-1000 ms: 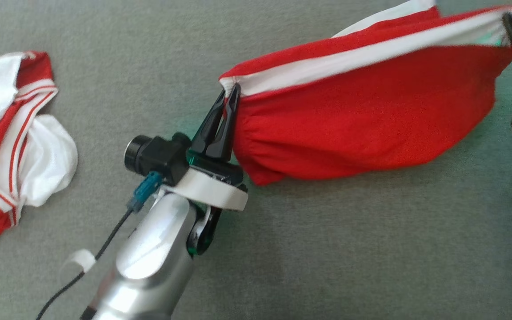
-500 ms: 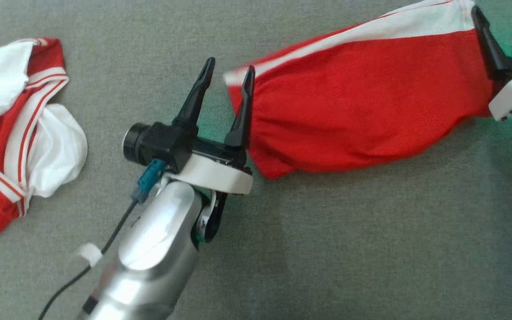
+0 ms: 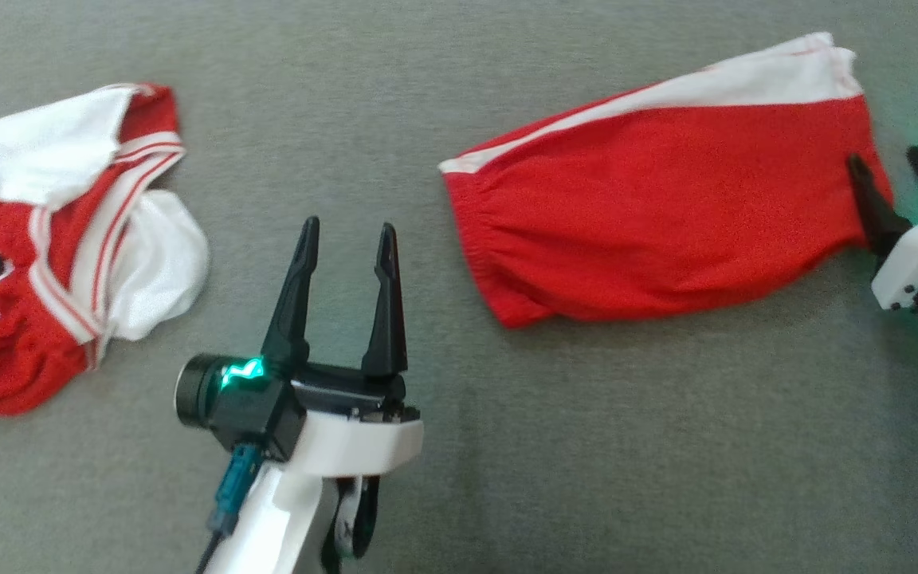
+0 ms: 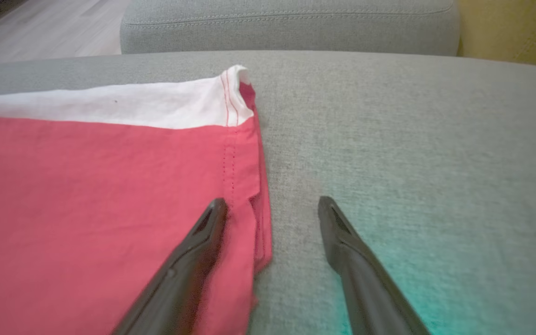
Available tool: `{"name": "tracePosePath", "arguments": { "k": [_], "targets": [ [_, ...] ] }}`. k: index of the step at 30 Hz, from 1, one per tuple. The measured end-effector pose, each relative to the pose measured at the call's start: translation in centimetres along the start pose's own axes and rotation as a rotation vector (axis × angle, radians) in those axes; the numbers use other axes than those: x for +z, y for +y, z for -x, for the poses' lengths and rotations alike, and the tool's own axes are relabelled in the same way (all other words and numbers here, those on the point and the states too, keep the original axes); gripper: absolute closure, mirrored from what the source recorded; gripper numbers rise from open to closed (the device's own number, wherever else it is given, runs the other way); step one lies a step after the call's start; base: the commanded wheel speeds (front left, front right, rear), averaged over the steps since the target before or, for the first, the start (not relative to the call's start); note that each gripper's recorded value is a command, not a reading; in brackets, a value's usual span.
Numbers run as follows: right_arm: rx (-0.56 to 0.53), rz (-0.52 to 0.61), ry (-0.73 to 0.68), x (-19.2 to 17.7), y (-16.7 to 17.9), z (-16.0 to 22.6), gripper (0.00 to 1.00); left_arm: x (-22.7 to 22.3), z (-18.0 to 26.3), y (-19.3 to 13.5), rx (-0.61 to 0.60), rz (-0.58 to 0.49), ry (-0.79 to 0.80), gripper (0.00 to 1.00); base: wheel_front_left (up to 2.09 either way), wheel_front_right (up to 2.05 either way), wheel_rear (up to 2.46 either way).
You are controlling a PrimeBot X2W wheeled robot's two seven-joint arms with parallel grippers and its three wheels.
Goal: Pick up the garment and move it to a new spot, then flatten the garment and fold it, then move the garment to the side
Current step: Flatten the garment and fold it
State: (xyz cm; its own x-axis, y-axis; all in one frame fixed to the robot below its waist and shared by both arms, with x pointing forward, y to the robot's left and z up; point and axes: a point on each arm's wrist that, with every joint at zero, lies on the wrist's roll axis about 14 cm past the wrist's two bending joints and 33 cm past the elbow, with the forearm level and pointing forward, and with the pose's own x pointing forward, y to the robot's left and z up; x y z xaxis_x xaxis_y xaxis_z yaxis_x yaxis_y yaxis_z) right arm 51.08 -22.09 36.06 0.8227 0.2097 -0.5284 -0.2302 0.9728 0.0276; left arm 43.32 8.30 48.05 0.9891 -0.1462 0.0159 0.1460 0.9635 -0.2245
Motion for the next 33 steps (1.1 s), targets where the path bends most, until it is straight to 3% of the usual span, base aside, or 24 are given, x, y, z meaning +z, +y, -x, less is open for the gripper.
{"name": "tracePosePath", "arguments": {
  "k": [2,3,5,9,14,21,24,29,33],
  "targets": [
    [0.005,-0.010,0.017,-0.2,0.5,-0.5,0.00,0.4,0.9,0.7,0.027,-0.011,-0.006,0.00,0.00,0.00,0.00],
    [0.012,-0.020,0.021,-0.2,0.8,-0.8,0.19,0.6,1.2,1.0,0.041,-0.014,-0.011,0.00,0.00,0.00,0.00],
    [0.027,-0.041,0.033,-0.1,1.6,-1.4,1.00,1.2,1.6,1.6,0.061,-0.018,-0.024,0.00,0.00,0.00,0.00],
    [0.060,-0.063,0.032,0.3,2.9,-1.7,1.00,2.0,1.8,1.9,0.070,-0.043,-0.045,0.00,0.00,0.00,0.00],
    [0.007,-0.065,-0.016,0.6,0.8,-0.1,1.00,2.4,1.3,1.3,0.049,-0.063,-0.067,0.00,0.00,0.00,0.00],
    [-0.202,-0.039,0.000,-1.6,-7.7,6.5,1.00,1.3,1.1,-0.9,-0.030,-0.077,-0.046,0.00,0.00,0.00,0.00],
    [-0.269,-0.040,-0.039,-0.7,-10.4,9.0,1.00,1.4,0.8,-2.2,-0.073,-0.072,-0.052,0.00,0.00,0.00,0.00],
    [-0.234,-0.017,-0.138,2.2,-9.6,10.1,1.00,1.0,0.4,-3.6,-0.122,-0.070,-0.046,0.00,0.00,0.00,0.00],
    [-0.144,0.011,-0.274,7.0,-6.9,9.9,1.00,0.8,0.6,-4.3,-0.148,-0.083,-0.040,0.00,0.00,0.00,0.00]
  ]
}}
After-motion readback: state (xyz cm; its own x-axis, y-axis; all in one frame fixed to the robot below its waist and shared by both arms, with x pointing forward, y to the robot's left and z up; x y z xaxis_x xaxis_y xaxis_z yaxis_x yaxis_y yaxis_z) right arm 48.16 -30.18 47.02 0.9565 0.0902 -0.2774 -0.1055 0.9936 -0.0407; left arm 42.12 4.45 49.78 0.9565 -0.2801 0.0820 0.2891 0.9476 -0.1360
